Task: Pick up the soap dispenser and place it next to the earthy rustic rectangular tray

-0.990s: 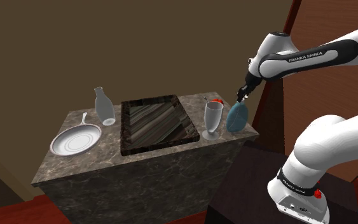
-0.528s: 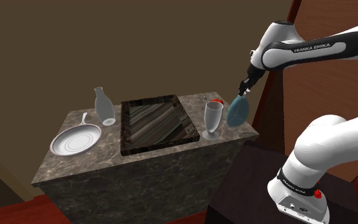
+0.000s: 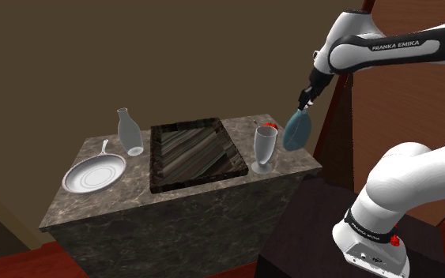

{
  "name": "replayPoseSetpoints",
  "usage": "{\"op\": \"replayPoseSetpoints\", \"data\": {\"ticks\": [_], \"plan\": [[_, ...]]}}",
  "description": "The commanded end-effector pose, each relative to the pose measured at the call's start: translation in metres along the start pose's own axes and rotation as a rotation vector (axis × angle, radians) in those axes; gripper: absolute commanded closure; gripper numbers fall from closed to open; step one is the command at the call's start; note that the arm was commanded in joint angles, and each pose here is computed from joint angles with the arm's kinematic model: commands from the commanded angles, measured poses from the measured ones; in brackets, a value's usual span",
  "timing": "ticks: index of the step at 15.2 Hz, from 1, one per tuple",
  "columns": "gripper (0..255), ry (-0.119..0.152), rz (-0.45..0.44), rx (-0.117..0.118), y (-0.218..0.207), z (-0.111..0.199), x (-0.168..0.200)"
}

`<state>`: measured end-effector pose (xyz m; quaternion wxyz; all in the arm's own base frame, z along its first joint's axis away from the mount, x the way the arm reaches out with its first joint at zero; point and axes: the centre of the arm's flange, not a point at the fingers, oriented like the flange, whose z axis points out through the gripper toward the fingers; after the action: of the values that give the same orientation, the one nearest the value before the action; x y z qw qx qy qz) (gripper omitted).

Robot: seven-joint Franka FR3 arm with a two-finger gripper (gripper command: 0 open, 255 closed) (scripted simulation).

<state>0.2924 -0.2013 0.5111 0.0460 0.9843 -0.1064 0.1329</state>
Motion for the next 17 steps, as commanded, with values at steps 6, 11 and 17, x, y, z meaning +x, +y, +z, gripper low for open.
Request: {"op": "replayPoseSetpoints", "data": {"ticks": [6, 11, 17], "plan": [[255, 0.000, 0.000, 0.000, 0.003, -0.037, 0.009], [255, 0.000, 0.000, 0.000, 0.005, -0.062, 0.016], [255, 0.000, 0.000, 0.000, 0.007, -0.093, 0.025]]}}
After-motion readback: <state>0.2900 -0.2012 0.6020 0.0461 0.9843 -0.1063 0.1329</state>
